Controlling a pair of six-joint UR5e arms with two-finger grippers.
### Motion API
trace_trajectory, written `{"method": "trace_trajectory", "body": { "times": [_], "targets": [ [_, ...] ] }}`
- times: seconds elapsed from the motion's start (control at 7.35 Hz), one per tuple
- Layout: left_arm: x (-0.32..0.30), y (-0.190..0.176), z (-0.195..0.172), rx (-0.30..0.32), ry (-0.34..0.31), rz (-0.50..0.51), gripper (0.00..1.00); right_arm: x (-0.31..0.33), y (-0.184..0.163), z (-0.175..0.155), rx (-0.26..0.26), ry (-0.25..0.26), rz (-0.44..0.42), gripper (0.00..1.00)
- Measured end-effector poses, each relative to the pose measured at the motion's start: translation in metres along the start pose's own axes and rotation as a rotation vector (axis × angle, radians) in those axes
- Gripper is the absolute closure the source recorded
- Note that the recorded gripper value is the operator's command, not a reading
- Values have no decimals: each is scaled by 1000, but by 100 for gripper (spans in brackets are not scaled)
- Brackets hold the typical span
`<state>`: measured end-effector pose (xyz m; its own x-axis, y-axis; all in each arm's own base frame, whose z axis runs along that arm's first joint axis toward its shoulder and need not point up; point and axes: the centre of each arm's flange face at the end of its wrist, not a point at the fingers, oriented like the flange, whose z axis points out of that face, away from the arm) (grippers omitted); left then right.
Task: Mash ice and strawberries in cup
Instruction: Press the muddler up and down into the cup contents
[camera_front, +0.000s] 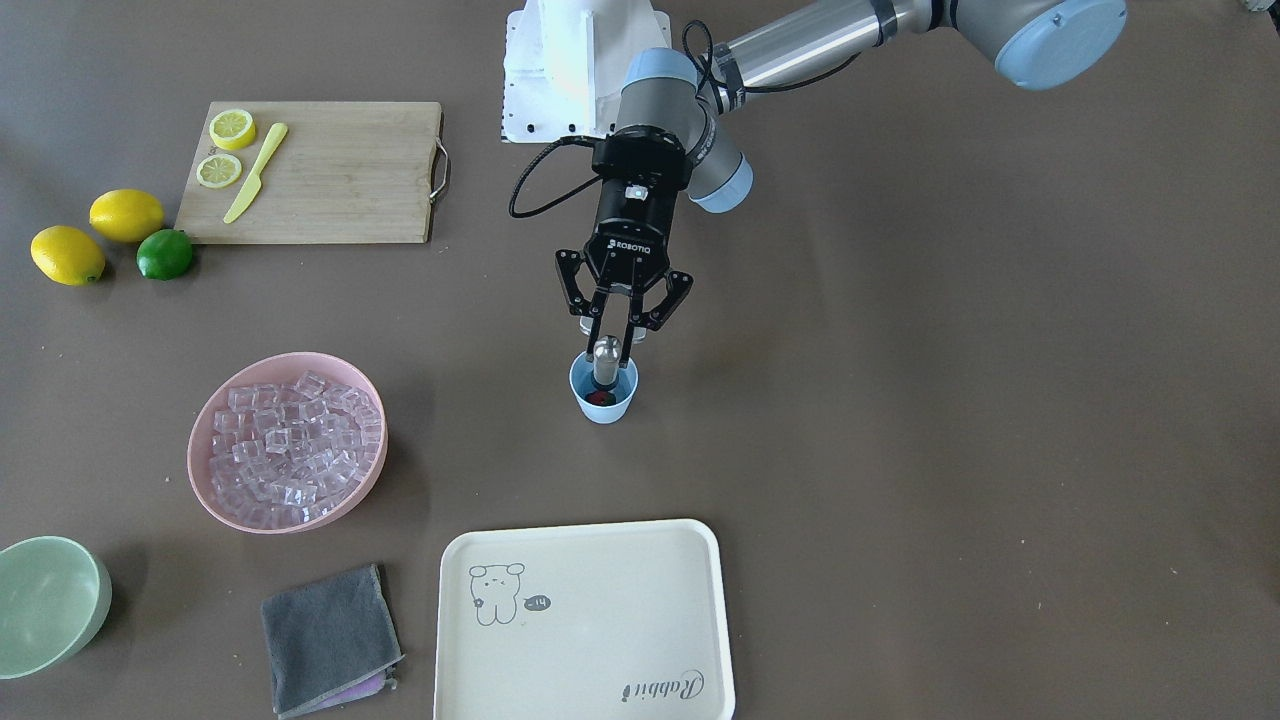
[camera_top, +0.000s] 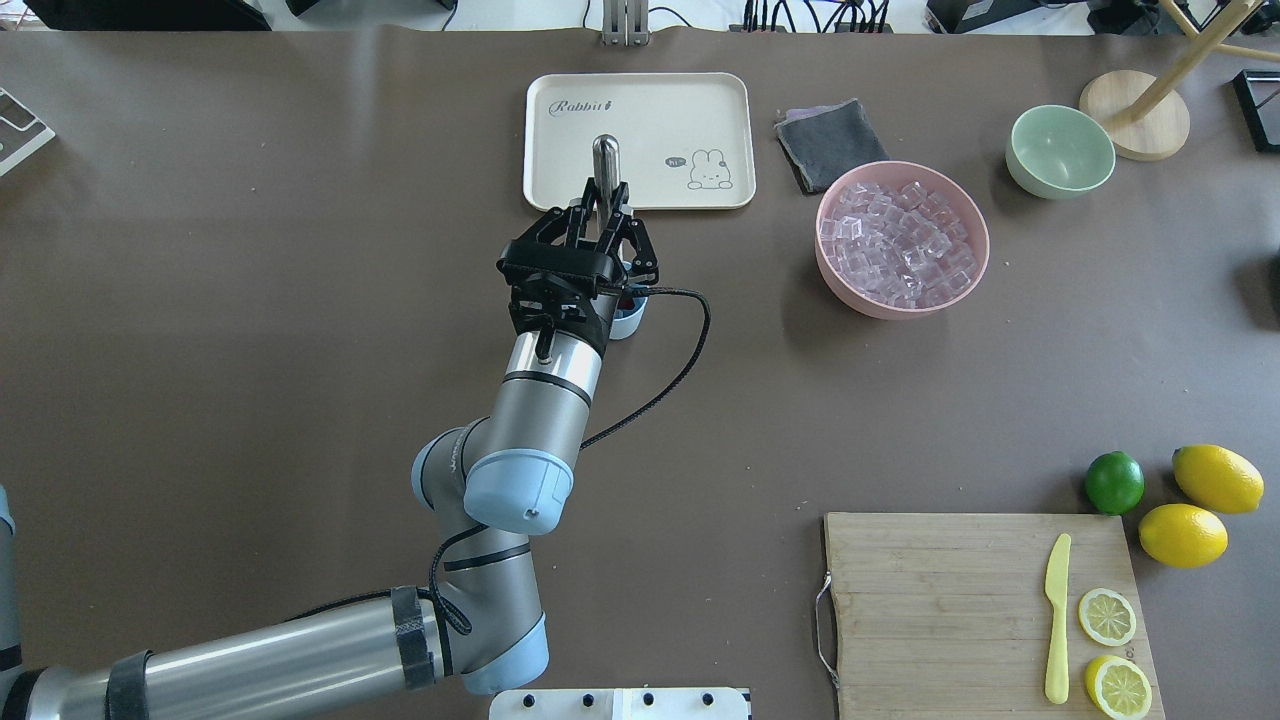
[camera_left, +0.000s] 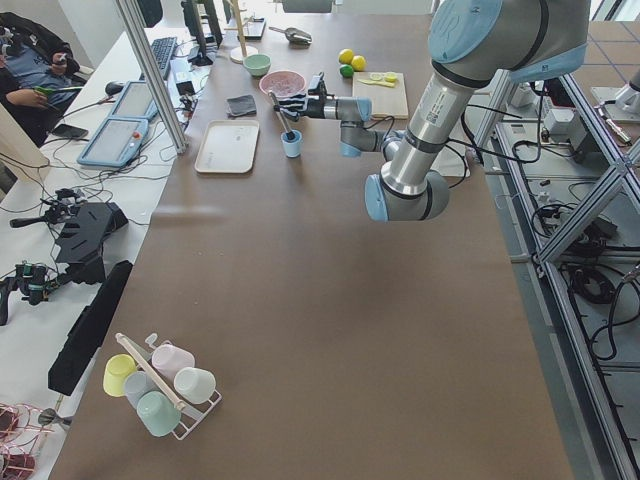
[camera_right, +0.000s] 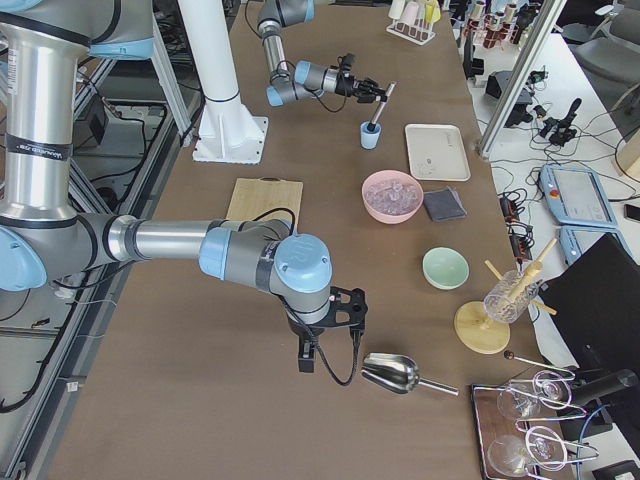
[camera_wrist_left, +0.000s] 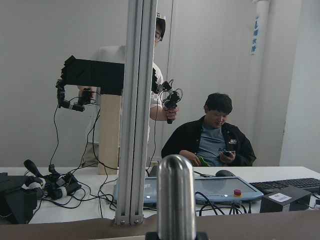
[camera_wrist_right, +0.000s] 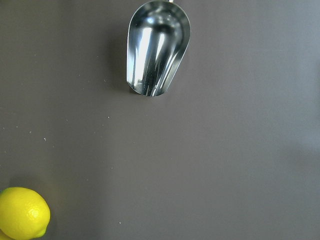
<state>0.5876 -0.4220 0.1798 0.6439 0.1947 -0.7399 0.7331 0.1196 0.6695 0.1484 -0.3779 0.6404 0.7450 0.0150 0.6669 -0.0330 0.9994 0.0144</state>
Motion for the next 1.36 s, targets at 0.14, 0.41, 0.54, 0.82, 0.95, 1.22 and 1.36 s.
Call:
{"method": "trace_trajectory", "body": {
  "times": [0.14, 0.41, 0.54, 0.82, 0.95, 1.22, 1.36],
  "targets": [
    [-2, 6, 0, -6, -4, -5, 70, 0, 0, 0, -1, 0, 0, 0],
    [-3, 8, -1, -9, -2, -17, 71, 1, 1, 1, -2, -1, 1, 0],
    [0, -7, -1, -8, 21, -29, 71, 1, 1, 1, -2, -1, 1, 0],
    [1, -47, 1, 10, 73, -37, 71, 1, 3, 1, -3, -1, 4, 0],
    [-1, -56, 4, 13, 83, -34, 71, 2, 4, 1, -2, -1, 5, 0],
    [-3, -46, 8, 0, 78, -18, 71, 2, 4, 1, -2, -1, 7, 0],
    [-6, -34, 11, -11, 69, -13, 71, 3, 4, 1, -3, -1, 8, 0]
  ]
}}
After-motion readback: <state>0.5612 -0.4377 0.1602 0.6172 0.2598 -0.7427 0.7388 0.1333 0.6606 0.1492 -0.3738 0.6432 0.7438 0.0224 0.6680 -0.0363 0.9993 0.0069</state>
